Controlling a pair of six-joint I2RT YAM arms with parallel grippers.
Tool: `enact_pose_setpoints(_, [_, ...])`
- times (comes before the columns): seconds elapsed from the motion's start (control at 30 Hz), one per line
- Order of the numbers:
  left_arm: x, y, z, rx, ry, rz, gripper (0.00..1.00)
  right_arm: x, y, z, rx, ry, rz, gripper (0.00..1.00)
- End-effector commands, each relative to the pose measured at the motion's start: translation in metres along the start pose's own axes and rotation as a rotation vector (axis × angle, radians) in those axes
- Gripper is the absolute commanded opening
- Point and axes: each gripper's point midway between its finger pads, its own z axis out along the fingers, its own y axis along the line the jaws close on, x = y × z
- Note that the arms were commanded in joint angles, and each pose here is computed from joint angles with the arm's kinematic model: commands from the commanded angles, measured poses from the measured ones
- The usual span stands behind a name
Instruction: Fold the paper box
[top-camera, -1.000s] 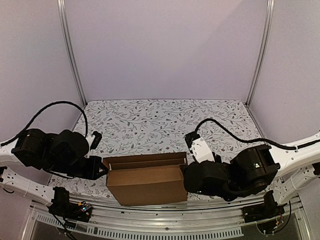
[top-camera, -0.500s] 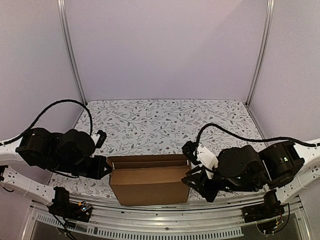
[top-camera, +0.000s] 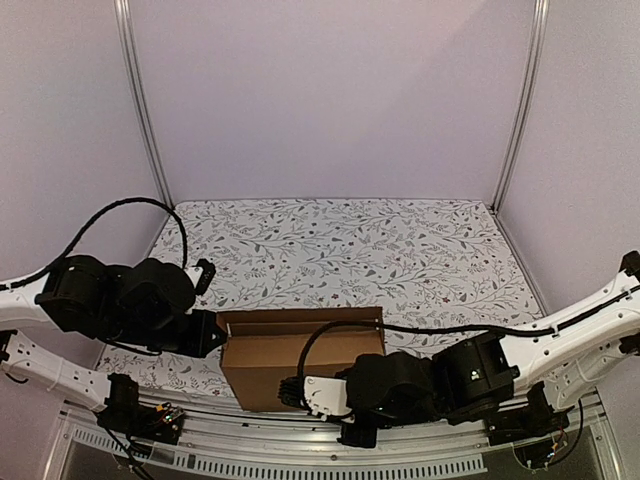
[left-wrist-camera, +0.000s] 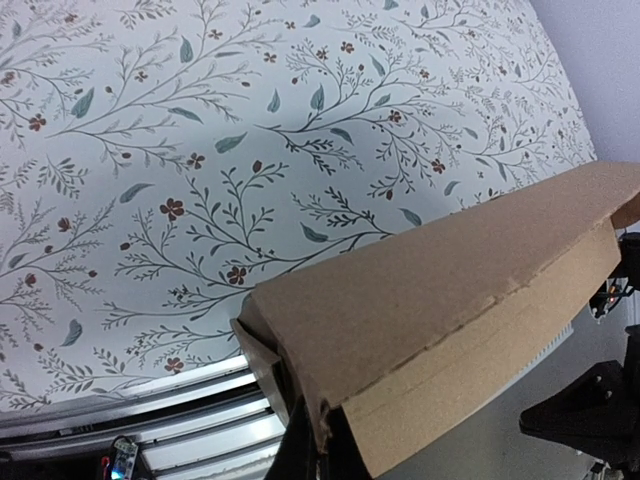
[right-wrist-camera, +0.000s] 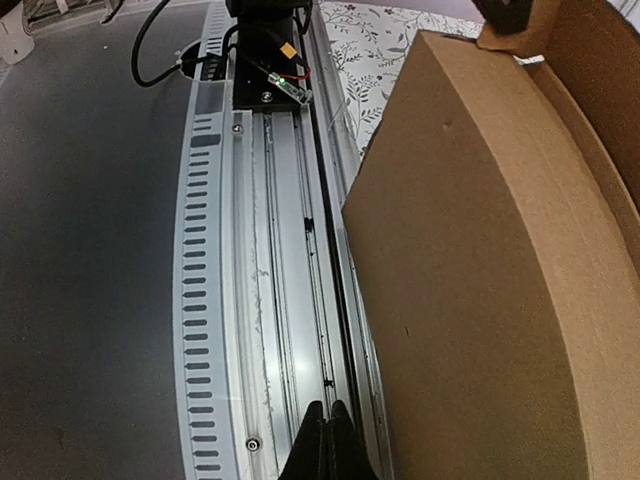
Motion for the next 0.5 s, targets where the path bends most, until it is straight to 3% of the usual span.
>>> enact_pose_setpoints(0.0, [0.032,0.021,0.014,-0.111,0.131,0.06,0.0,-0.031,0.009,0.033,0.02,-0.106,-0.153,0.0])
enact_pose_setpoints(0.47, [0.033,0.014,0.017,-0.115,0.154,0.071,0.0,-0.061,-0.043,0.104,0.227,-0.197,-0.129,0.0])
